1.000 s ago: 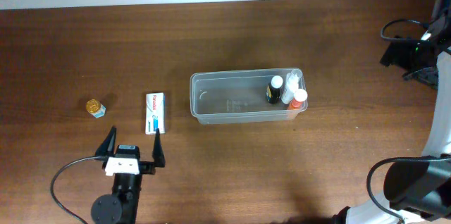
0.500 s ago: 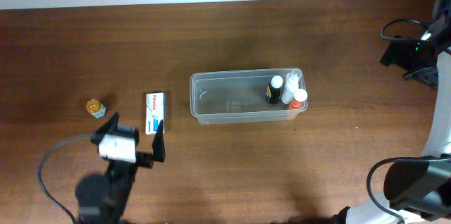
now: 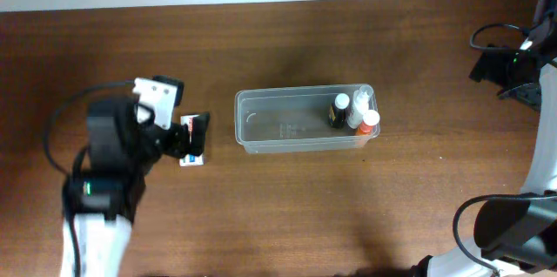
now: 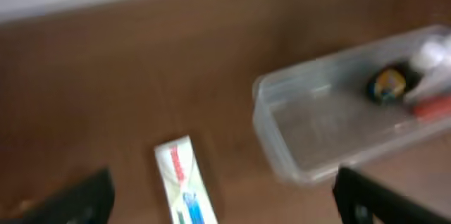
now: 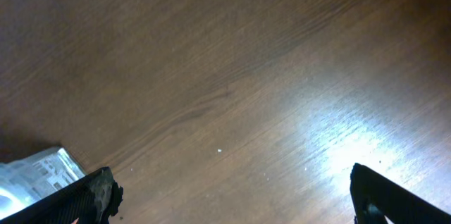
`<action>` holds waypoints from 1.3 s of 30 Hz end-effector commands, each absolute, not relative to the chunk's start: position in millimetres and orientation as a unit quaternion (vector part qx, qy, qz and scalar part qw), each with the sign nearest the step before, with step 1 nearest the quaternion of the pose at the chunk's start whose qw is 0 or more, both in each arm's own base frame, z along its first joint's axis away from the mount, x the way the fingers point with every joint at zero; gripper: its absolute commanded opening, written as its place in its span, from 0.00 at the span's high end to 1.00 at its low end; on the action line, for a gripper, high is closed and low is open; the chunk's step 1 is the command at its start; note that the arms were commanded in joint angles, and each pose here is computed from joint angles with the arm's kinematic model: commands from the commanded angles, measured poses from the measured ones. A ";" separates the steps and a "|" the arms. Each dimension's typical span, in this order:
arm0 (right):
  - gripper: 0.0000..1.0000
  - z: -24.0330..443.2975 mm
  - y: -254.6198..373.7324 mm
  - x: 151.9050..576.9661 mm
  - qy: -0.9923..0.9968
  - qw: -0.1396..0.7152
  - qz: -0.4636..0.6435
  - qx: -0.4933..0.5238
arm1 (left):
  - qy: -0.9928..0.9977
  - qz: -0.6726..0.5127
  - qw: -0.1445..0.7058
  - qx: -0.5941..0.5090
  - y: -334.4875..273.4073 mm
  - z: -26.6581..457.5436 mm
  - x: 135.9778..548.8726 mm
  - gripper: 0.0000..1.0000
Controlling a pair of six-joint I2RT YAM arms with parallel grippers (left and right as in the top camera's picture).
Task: Pack container
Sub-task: 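Move the left gripper forward over the white Panadol box, then descend and close the left gripper on the Panadol box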
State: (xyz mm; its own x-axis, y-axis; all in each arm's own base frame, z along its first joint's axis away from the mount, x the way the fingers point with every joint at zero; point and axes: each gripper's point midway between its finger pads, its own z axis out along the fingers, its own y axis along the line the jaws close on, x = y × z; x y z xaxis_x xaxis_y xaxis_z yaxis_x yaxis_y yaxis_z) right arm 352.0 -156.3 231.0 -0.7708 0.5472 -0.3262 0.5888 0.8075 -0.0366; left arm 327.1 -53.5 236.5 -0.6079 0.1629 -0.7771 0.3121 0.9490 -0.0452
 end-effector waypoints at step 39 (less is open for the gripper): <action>0.02 230.0 -158.2 350.0 0.936 0.150 -0.072 0.310 | 0.994 -0.055 0.097 -0.001 -22.2 48.0 360.1 0.01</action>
